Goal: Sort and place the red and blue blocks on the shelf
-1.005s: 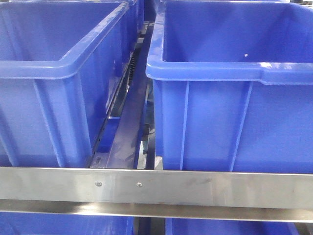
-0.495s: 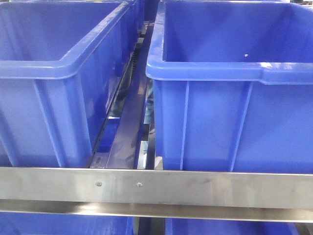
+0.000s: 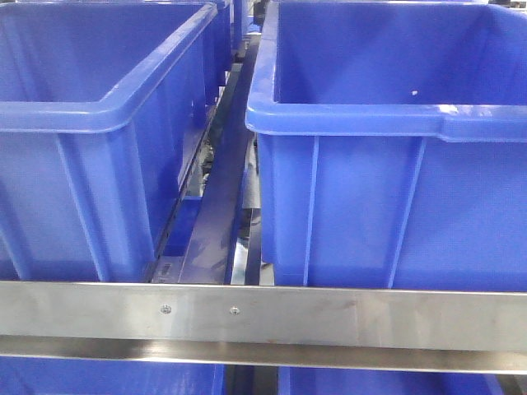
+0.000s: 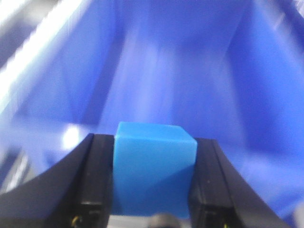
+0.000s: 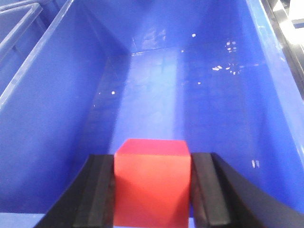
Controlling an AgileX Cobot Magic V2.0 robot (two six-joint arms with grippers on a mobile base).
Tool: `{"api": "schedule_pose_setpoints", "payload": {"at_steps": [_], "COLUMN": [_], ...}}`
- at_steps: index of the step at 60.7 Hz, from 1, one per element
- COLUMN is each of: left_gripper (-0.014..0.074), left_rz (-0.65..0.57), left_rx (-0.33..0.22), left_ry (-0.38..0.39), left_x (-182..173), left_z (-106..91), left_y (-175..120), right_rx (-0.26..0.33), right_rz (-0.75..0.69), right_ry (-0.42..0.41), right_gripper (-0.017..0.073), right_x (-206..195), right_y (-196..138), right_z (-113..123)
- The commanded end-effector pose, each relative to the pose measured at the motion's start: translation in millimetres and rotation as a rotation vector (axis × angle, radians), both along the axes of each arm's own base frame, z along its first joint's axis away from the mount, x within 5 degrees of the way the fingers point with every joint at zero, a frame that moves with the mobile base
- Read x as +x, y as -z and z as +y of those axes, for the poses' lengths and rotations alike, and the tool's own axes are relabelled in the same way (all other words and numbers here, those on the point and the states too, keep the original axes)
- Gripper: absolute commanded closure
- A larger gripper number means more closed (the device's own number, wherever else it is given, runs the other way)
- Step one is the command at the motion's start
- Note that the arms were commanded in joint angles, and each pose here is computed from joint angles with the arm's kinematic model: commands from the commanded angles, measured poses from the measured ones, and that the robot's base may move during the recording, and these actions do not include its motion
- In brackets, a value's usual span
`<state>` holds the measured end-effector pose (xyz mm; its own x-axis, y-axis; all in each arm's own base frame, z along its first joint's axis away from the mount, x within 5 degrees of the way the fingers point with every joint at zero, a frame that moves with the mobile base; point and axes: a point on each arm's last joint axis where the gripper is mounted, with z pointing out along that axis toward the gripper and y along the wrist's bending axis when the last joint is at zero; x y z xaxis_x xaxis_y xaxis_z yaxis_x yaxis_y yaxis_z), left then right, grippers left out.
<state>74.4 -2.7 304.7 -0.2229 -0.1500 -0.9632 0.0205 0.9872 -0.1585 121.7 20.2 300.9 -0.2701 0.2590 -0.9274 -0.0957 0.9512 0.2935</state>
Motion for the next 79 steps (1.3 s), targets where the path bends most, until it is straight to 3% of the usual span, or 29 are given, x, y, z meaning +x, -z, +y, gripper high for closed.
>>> {"api": "schedule_pose_setpoints", "payload": {"at_steps": [1, 14, 33, 63, 67, 69, 74, 79], "left_gripper": [0.0462, 0.0462, 0.0462, 0.0449, 0.0413, 0.0382, 0.0218, 0.0067], "left_rz": [-0.124, -0.128, -0.123, -0.045, -0.046, -0.046, -0.046, -0.038], "left_rx": [-0.008, -0.007, -0.004, 0.007, 0.006, 0.006, 0.006, 0.001], "left_ry": [0.021, 0.028, 0.056, 0.066, 0.066, 0.066, 0.066, 0.064], "left_x": [2, 16, 54, 96, 96, 96, 96, 96], "left_z": [-2.1, -5.0, -13.8, -21.4, -21.5, -21.5, -21.5, -21.4], "left_y": [-26, -40, -53, -52, -53, -53, -53, -52], "right_rx": [0.006, 0.006, -0.043, -0.074, -0.111, -0.131, -0.151, -0.151], "right_rz": [-0.144, -0.17, -0.134, -0.064, -0.078, -0.085, -0.094, -0.094], "right_ry": [0.017, 0.018, 0.016, 0.012, 0.008, 0.005, 0.002, 0.002], "right_gripper": [0.0504, 0.0504, 0.0504, 0.0495, 0.0441, 0.0371, 0.0097, -0.0091], "right_x": [2, 4, 31, 67, 67, 67, 67, 67], "right_y": [-25, -35, -43, -42, -43, -43, -44, -44], "right_z": [-2, -2, 2, 6, 6, 6, 6, 6]}}
